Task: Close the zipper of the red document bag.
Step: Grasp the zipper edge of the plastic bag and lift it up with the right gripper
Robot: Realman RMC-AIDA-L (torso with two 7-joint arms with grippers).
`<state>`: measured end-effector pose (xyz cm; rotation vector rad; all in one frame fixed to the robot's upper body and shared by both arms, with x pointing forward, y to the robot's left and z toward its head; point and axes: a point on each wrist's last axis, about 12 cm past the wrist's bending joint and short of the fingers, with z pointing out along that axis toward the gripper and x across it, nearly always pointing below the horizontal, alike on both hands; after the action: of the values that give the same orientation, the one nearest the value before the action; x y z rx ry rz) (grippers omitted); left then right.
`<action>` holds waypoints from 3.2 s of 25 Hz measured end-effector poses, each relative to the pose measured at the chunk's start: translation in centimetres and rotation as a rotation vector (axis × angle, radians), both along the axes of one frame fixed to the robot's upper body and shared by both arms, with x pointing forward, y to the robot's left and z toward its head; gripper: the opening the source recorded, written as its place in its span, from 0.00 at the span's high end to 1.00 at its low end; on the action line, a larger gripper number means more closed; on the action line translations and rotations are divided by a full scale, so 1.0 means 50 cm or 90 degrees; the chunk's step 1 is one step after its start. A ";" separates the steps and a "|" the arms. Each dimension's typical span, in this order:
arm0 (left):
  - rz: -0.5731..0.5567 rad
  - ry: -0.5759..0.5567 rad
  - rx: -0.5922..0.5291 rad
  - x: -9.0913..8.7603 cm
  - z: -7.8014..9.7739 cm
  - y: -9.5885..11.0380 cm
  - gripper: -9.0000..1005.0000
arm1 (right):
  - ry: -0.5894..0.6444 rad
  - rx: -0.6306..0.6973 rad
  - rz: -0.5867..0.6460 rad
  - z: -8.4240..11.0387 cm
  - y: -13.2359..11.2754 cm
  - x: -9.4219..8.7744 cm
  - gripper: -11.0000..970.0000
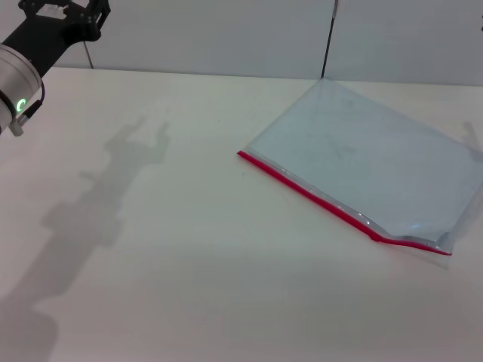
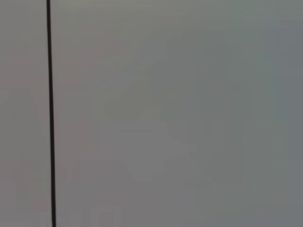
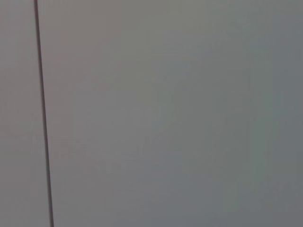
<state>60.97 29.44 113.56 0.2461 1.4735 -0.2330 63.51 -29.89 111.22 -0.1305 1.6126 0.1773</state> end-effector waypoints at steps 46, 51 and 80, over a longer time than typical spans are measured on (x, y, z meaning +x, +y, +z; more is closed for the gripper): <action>0.033 0.054 0.018 -0.009 -0.012 0.020 0.57 | 0.038 -0.015 0.071 0.047 0.004 -0.139 0.40; 0.044 0.062 0.016 -0.015 -0.018 0.028 0.57 | 0.071 -0.024 0.167 0.055 0.022 -0.174 0.40; 0.046 0.066 0.027 -0.020 -0.022 0.036 0.57 | 0.326 -0.397 0.494 -0.011 0.064 -0.225 0.19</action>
<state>59.98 31.24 112.45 0.2169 1.5888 -0.1580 52.24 -26.69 110.65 -1.2839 2.0076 0.3119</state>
